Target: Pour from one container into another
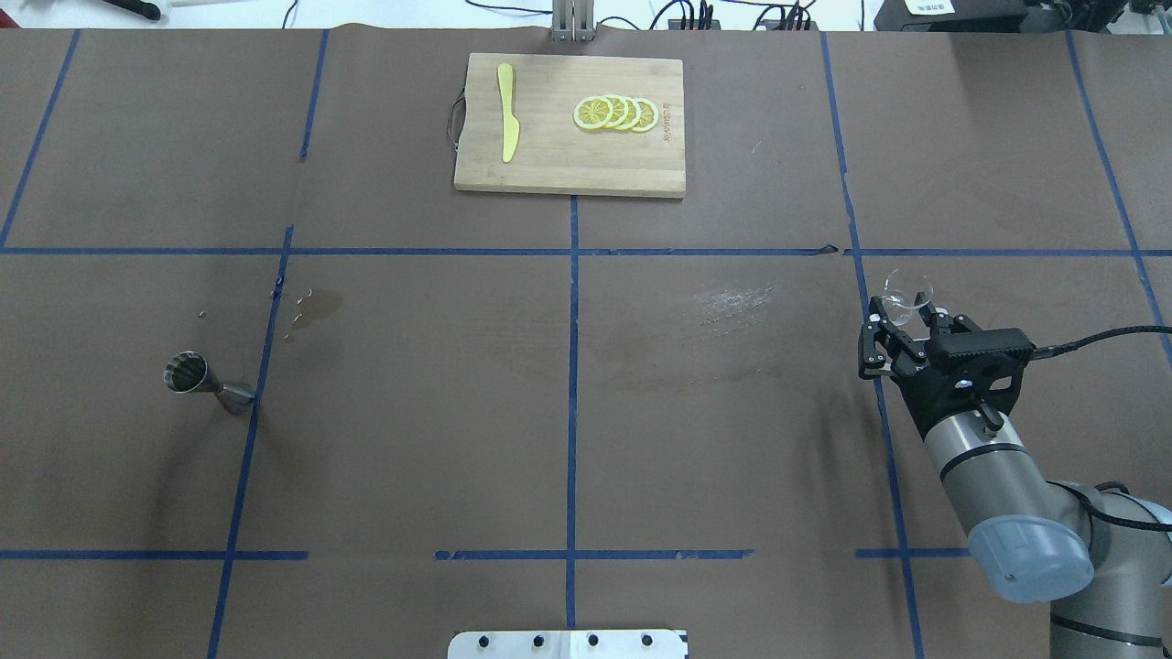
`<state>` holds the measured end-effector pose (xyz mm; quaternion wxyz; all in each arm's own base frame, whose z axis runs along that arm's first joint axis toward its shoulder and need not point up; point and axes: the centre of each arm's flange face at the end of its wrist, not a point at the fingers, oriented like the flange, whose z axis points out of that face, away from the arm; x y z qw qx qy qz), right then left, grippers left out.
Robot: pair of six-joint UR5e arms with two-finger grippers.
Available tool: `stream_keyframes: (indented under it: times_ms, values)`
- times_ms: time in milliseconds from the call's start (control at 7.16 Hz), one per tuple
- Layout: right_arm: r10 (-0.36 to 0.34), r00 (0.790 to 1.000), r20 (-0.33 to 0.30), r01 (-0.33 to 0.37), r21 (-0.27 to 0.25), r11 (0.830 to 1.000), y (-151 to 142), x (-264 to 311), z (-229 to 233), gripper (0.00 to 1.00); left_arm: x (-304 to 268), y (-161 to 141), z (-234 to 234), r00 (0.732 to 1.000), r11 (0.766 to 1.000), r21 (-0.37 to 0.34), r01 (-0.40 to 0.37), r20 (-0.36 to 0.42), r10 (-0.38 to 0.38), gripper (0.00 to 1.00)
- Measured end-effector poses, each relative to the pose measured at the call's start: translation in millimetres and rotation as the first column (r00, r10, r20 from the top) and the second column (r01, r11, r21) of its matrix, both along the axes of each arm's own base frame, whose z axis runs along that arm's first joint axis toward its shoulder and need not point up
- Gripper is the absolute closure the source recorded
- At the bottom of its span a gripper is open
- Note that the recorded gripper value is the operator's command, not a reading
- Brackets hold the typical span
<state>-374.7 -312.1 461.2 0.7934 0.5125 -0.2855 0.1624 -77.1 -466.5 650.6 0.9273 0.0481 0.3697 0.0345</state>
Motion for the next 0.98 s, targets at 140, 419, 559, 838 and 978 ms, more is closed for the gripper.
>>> stream_keyframes:
  times_ms: [140,419,559,838,978]
  values:
    - [-0.003,0.999,0.033,0.004,-0.029,1.0,5.8,-3.2,11.4,1.0,0.0,-0.1,-0.2,1.0,1.0,0.0,0.0,0.0,0.0,0.0]
    - [0.015,0.997,0.081,-0.01,-0.066,0.998,15.6,-13.1,33.8,1.0,0.0,0.0,0.1,1.0,1.0,0.001,-0.001,0.0,0.001,0.0]
    - [0.033,0.994,0.101,-0.026,-0.072,0.997,19.5,-16.8,41.2,1.0,0.0,0.0,0.1,1.0,1.0,0.001,-0.001,0.0,0.001,0.0]
    - [0.056,0.993,0.105,-0.05,-0.056,0.997,27.7,-22.5,50.4,1.0,0.0,0.0,0.1,1.0,1.0,0.0,-0.001,0.0,0.001,0.0]
    - [0.064,0.993,0.102,-0.059,-0.049,0.997,31.4,-25.3,56.7,1.0,0.0,0.0,0.1,1.0,1.0,0.0,-0.001,0.0,0.001,0.0]
